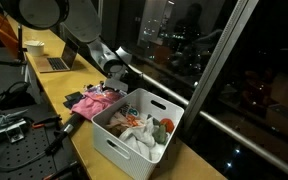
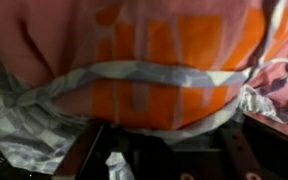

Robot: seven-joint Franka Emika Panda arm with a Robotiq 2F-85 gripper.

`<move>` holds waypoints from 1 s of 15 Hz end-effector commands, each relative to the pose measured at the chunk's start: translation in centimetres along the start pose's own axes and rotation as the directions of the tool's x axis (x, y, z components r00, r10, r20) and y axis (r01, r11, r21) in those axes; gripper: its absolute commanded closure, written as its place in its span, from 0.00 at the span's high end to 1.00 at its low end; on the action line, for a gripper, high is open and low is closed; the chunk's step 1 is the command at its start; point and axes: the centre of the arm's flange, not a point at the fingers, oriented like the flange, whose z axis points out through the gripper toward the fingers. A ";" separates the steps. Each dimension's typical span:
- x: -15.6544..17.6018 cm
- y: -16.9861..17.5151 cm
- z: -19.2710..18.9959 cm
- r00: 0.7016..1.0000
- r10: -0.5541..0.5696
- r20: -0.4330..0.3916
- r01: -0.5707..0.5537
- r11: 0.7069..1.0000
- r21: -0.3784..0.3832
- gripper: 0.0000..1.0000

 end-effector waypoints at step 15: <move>-9.6 -2.9 -34.3 0.967 0.092 -0.238 -0.158 0.947 -0.279 0.06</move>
